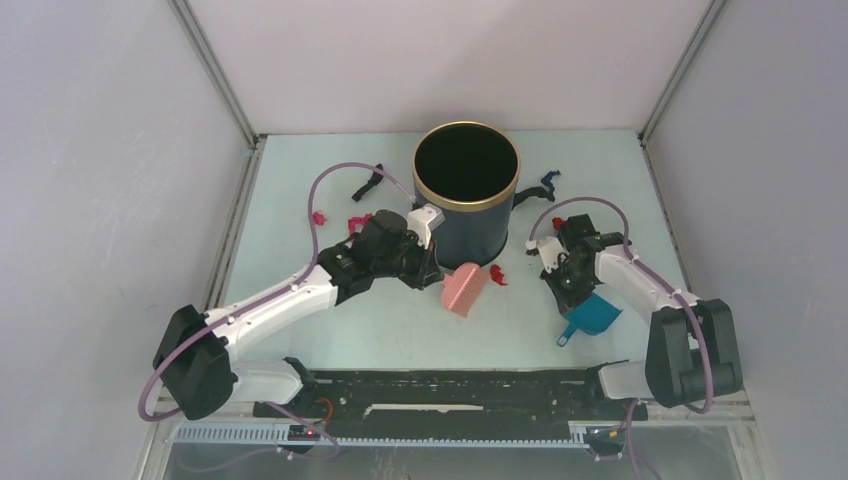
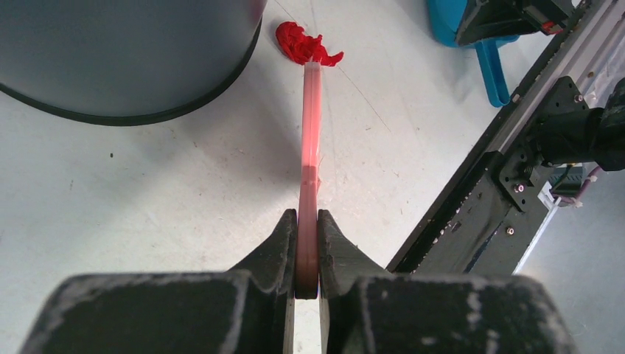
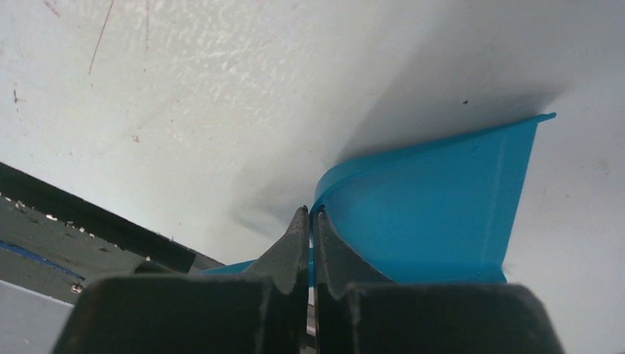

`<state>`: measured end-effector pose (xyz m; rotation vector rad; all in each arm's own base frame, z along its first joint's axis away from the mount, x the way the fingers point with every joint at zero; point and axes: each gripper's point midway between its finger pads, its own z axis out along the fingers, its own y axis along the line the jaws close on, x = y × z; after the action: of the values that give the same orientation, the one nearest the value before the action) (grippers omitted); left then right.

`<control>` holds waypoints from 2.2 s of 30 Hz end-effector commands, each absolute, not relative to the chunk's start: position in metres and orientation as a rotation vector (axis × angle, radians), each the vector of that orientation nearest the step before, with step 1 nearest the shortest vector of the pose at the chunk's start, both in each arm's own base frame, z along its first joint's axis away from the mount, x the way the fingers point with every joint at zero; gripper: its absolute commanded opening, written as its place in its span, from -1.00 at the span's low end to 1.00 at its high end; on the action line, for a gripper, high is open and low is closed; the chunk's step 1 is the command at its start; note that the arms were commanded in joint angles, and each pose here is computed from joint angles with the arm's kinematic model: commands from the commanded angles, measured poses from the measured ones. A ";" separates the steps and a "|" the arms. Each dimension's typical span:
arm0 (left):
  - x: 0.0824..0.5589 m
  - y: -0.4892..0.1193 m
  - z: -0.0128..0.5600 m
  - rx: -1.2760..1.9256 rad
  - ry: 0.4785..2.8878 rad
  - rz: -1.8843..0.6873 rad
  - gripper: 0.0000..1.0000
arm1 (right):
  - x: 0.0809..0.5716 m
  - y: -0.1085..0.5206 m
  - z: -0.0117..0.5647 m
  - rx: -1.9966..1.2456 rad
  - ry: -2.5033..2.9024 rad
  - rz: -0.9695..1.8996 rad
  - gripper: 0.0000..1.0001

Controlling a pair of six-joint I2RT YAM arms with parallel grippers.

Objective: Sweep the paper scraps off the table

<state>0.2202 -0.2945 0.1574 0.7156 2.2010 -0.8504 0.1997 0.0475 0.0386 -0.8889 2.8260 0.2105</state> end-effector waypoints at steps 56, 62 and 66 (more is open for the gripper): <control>0.230 -0.178 0.201 0.376 2.191 -0.410 -1.00 | 0.158 0.196 0.137 -1.883 1.621 0.190 0.64; 0.228 -0.175 0.216 0.388 2.156 -0.416 -1.00 | 0.200 0.169 0.166 -1.284 1.883 0.221 0.91; 0.228 -0.173 0.221 0.405 2.150 -0.397 -1.00 | 0.181 0.168 0.145 -1.207 2.104 0.479 0.99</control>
<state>0.2193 -0.1752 0.1878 0.4023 2.2449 -0.4059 0.2005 0.1587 0.1661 -1.3557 1.8671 0.1855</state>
